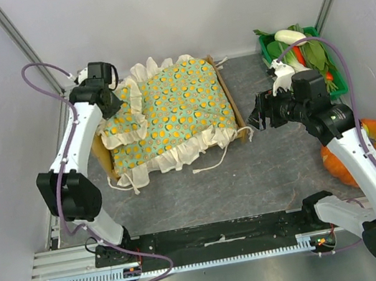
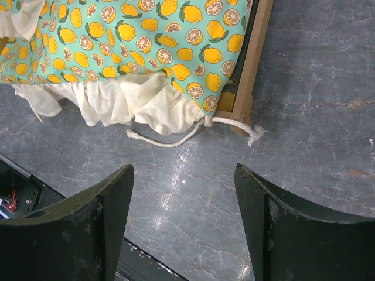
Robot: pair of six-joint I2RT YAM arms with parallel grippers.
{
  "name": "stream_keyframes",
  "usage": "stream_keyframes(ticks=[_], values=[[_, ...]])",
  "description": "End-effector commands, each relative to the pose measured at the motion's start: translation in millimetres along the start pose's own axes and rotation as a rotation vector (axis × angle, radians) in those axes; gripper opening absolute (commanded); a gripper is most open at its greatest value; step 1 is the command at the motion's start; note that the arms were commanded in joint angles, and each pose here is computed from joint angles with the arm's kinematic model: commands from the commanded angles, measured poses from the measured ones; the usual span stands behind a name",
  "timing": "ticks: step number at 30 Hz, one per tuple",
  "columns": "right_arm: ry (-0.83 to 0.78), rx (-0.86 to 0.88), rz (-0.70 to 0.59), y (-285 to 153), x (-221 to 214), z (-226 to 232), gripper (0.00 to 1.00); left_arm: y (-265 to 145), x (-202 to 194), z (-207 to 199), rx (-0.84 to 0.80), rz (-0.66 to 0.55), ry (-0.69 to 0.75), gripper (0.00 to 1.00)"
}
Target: Set up the pet bed
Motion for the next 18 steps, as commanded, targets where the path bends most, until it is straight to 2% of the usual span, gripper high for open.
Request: stream_keyframes(ticks=[1,8,9,10,11,12,13,15,16,18], values=[[-0.015,0.025,-0.027,-4,5,5,0.77,16,-13,6,0.074,0.028,0.064,0.02],[-0.017,0.025,-0.023,-3,5,5,0.77,35,-28,2,0.079,0.093,0.085,0.02],[-0.016,0.023,-0.024,-3,5,4,0.77,33,-28,1,0.070,0.093,0.086,0.07],[-0.015,0.020,-0.022,-2,4,4,0.77,30,-25,0,0.061,0.077,0.080,0.18],[-0.018,0.022,-0.022,-2,5,4,0.77,20,-19,0,0.046,0.047,0.074,0.23],[-0.017,0.021,-0.020,-1,4,4,0.77,13,-14,1,0.032,0.024,0.066,0.40],[-0.013,0.020,-0.017,0,4,3,0.77,7,-8,0,0.013,0.001,0.063,0.48],[-0.014,0.018,-0.015,1,4,2,0.77,-19,7,-2,-0.047,-0.058,0.051,0.57],[-0.011,0.016,-0.011,3,3,2,0.77,-27,12,-2,-0.066,-0.079,0.054,0.77],[-0.009,0.011,-0.005,5,2,0,0.77,-56,26,-4,-0.137,-0.141,0.049,0.91]])
Point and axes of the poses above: each gripper's point midway between its finger pads, its own y axis out along the fingers, its own z axis along the line the jaws close on, x = y × z, the point moved 6 cm from there along -y, back along the fingers, and after that the axes turned 10 degrees about y, right-handed, at the moved point
